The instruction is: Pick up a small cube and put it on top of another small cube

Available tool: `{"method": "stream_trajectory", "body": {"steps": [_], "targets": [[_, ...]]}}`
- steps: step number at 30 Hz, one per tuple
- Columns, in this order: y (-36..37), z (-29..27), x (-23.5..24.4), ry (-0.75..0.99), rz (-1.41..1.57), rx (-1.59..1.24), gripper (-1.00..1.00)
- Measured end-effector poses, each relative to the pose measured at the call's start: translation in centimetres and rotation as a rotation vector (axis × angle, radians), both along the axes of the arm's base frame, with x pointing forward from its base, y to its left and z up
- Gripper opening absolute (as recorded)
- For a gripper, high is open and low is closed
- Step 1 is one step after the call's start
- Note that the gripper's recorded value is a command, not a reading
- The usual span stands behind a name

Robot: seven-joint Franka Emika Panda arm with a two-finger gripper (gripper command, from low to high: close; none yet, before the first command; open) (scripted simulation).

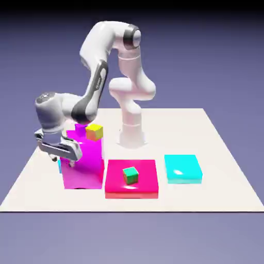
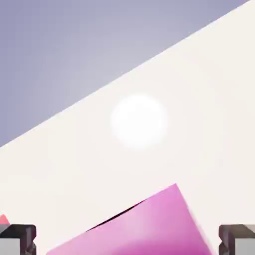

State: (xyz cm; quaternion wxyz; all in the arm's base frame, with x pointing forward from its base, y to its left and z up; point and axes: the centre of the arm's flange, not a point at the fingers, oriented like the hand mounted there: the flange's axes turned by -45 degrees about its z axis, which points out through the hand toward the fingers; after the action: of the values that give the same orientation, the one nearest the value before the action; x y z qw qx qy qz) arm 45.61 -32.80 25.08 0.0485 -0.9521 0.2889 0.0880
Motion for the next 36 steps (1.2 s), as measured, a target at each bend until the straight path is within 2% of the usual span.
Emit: {"method": "stream_trajectory", "body": {"steps": [4,7,12,14,15,18,19,21,24,30,36], "targets": [[-4.9,-4.1,-2.5,0.13,-0.092,0.076,0.0],[-7.9,-6.9,-6.7,0.23,-0.24,0.176,0.0],[-7.4,-7.0,-12.8,0.251,-0.516,0.332,0.0],[-9.2,-8.1,-16.3,0.28,-0.605,0.288,0.0],[-9.2,-8.1,-16.3,0.28,-0.605,0.288,0.0],[-6.7,-14.0,-17.2,0.28,-0.605,0.288,0.0],[-6.6,-14.2,-17.2,0.28,-0.605,0.288,-1.0],[-6.6,-14.2,-17.2,0.279,-0.605,0.289,-1.0],[-9.1,-8.3,-16.3,0.278,-0.606,0.29,-1.0],[-10.7,1.2,-15.4,-0.009,-0.477,0.368,-1.0],[-4.9,9.8,-8.8,-0.19,-0.243,0.434,-1.0]]}}
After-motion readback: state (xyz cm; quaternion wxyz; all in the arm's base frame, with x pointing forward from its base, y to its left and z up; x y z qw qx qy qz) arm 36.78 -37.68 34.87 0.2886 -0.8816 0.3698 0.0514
